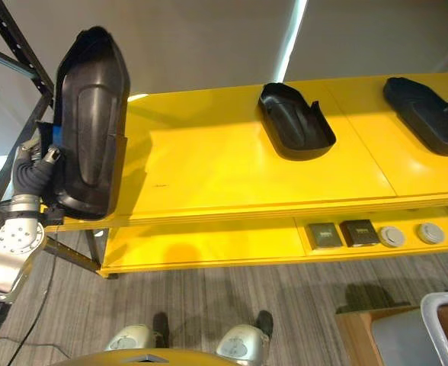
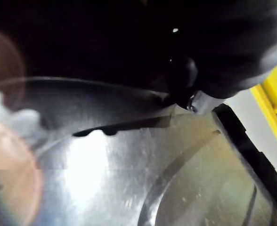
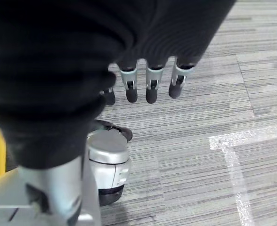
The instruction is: Move parts from the plastic box to the shelf.
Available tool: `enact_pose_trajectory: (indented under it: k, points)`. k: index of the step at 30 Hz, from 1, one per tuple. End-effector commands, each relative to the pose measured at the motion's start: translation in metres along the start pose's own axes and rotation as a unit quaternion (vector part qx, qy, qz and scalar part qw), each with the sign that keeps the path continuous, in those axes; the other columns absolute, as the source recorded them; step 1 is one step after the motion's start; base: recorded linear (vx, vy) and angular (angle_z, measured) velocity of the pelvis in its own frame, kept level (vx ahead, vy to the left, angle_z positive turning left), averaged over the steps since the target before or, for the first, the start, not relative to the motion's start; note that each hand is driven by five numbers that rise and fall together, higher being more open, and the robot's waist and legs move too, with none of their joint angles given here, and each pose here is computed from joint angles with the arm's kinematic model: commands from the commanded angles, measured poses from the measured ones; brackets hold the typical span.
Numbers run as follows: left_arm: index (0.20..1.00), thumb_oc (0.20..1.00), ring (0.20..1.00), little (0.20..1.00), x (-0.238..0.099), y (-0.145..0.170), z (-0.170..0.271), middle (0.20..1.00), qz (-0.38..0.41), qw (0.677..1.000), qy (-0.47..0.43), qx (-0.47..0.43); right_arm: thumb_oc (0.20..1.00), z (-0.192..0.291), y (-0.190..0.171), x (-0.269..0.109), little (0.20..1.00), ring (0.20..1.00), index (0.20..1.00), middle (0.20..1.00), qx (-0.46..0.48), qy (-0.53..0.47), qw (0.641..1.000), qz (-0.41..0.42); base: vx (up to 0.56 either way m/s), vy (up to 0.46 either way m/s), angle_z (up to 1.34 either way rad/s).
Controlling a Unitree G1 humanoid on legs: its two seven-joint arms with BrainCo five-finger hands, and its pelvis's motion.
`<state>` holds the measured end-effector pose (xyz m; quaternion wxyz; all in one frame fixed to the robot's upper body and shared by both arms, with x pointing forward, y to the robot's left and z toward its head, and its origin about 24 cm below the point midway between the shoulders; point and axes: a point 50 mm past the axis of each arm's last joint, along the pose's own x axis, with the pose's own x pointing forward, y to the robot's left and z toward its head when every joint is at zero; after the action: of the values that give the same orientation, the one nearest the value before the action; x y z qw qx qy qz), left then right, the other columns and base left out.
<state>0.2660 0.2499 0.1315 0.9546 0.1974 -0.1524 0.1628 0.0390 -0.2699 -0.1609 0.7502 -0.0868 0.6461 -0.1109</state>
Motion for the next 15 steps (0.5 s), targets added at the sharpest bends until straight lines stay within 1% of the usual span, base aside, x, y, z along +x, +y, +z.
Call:
enact_pose_trajectory:
  k: [1, 4, 6, 7, 8, 10, 12, 13, 15]
  points:
    - [0.200, 0.200, 0.200, 0.200, 0.006, 0.020, 0.024, 0.200, 0.054, 0.997, -0.060, -0.020, 1.000, -0.010, -0.001, -0.001, 1.000, 1.000, 1.000, 1.000, -0.055, -0.006, 0.998, 0.005, 0.02, -0.084, -0.11]
    - [0.200, 0.200, 0.200, 0.200, 0.012, 0.017, 0.018, 0.200, 0.056, 0.998, -0.033, -0.007, 1.000, -0.015, 0.003, -0.002, 1.000, 1.000, 1.000, 1.000, -0.063, -0.004, 0.998, 0.001, 0.05, -0.118, -0.13]
    - [0.200, 0.200, 0.200, 0.200, 0.018, 0.013, 0.008, 0.200, 0.052, 0.998, 0.008, 0.021, 1.000, -0.012, 0.001, -0.001, 1.000, 1.000, 1.000, 1.000, -0.064, -0.004, 0.998, 0.001, 0.07, -0.098, 0.11]
    - [0.200, 0.200, 0.200, 0.200, 0.018, 0.013, 0.008, 0.200, 0.052, 0.998, 0.008, 0.021, 1.000, -0.011, 0.001, -0.001, 1.000, 1.000, 1.000, 1.000, -0.064, -0.004, 0.998, 0.001, 0.10, -0.163, 0.06]
    - [0.200, 0.200, 0.200, 0.200, 0.027, 0.008, -0.006, 0.200, 0.038, 0.996, 0.063, 0.048, 1.000, -0.005, -0.001, -0.001, 1.000, 1.000, 1.000, 1.000, -0.061, -0.002, 0.998, 0.008, 0.08, -0.138, -0.06]
    - [0.200, 0.200, 0.200, 0.200, 0.032, 0.006, -0.015, 0.200, 0.039, 0.994, 0.089, 0.052, 1.000, -0.004, 0.002, -0.001, 1.000, 1.000, 1.000, 1.000, -0.066, 0.000, 0.998, 0.012, 0.08, -0.121, 0.11]
    - [0.200, 0.200, 0.200, 0.200, 0.034, 0.006, -0.024, 0.200, 0.033, 0.990, 0.111, 0.074, 1.000, -0.003, 0.002, -0.002, 1.000, 1.000, 1.000, 1.000, -0.072, 0.001, 0.997, 0.015, 0.06, -0.080, -0.06]
    - [0.200, 0.200, 0.200, 0.200, 0.045, 0.003, -0.041, 0.200, 0.030, 0.982, 0.163, 0.085, 1.000, -0.002, 0.008, -0.002, 1.000, 1.000, 1.000, 1.000, -0.092, 0.004, 0.995, 0.025, 0.06, -0.084, -0.18]
    - [0.200, 0.200, 0.200, 0.200, 0.053, 0.004, -0.050, 0.200, 0.038, 0.976, 0.193, 0.089, 1.000, -0.002, 0.010, -0.003, 1.000, 1.000, 1.000, 1.000, -0.112, 0.005, 0.993, 0.029, 0.04, -0.053, -0.07]
